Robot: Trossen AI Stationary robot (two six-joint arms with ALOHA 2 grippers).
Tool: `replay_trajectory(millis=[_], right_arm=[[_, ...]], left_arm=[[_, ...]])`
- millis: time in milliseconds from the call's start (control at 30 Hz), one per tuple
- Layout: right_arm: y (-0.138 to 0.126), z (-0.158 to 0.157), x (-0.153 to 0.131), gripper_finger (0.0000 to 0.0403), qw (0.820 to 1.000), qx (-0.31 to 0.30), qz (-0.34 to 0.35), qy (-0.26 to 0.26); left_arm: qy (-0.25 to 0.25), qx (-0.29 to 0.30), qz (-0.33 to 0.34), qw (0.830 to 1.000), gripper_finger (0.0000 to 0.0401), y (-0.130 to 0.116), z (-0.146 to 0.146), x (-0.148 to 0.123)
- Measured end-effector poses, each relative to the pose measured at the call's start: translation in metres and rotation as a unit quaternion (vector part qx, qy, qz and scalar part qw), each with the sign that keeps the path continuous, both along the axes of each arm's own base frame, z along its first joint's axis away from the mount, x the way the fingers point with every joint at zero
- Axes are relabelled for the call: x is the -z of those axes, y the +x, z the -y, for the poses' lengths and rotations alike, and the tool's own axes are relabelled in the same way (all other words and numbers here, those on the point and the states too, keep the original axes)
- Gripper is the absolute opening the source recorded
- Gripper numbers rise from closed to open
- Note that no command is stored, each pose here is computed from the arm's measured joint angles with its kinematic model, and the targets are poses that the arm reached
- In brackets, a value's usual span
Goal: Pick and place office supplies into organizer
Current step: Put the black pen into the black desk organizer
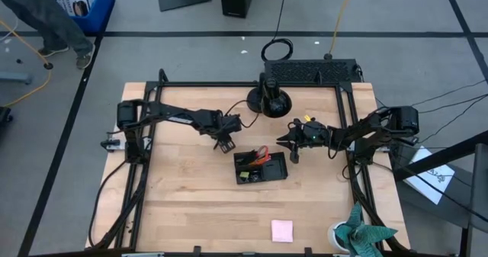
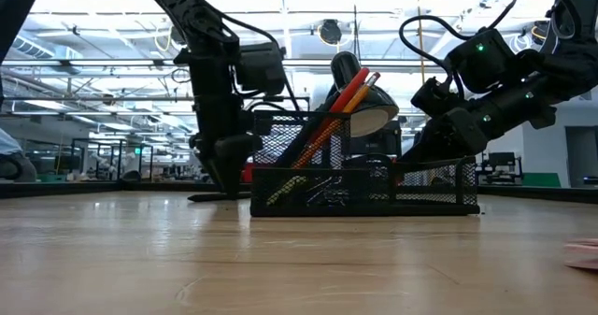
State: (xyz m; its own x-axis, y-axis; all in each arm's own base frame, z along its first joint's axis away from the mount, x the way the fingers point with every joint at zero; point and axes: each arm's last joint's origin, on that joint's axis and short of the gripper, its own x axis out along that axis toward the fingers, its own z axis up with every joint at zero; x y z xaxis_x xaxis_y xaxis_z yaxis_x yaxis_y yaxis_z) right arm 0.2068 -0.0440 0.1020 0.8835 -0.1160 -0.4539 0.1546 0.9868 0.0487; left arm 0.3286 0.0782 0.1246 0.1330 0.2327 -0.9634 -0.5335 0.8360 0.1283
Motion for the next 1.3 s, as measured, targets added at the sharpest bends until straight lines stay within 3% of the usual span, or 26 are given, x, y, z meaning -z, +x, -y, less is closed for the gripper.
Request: replay_trajectory(millis=[167, 367, 600, 767, 933, 1033, 1167, 1300], right_arm=[[0.0, 0.0, 0.0, 0.0059, 1.0, 0.0, 0.0, 0.0], [0.0, 0.0, 0.0, 0.0059, 1.0, 0.0, 0.0, 0.0], [0.0, 0.0, 0.0, 0.0059, 1.0, 0.0, -0.001, 0.003], [-0.001, 0.0, 0.001, 0.0059, 1.0, 0.0, -0.006, 0.004], [-0.001, 0.0, 0.002, 0.0059, 1.0, -0.001, -0.011, 0.005], [-0.001, 0.0, 0.002, 0.0059, 1.0, -0.001, -0.012, 0.004], [-0.001, 0.0, 0.002, 0.0059, 1.0, -0.001, -0.012, 0.004], [-0.001, 0.0, 0.002, 0.0059, 1.0, -0.001, -0.011, 0.004]], left_arm=[[-0.002, 0.021, -0.009, 1.0, 0.0145, 0.002, 0.001, 0.005], [-0.01, 0.053, -0.008, 0.999, 0.0021, 0.003, 0.002, 0.006], [0.029, 0.06, 0.019, 0.998, 0.0009, 0.006, 0.001, -0.002], [0.087, 0.046, 0.072, 0.993, 0.0012, 0.003, -0.004, -0.034], [0.104, 0.054, 0.141, 0.983, 0.0006, -0.003, -0.001, -0.076], [0.112, 0.07, 0.195, 0.972, 0.0014, -0.009, 0.005, -0.104], [0.08, 0.114, 0.272, 0.952, 0.0011, -0.014, 0.026, -0.133], [0.048, 0.187, 0.375, 0.907, 0.0007, -0.006, 0.064, -0.156]])
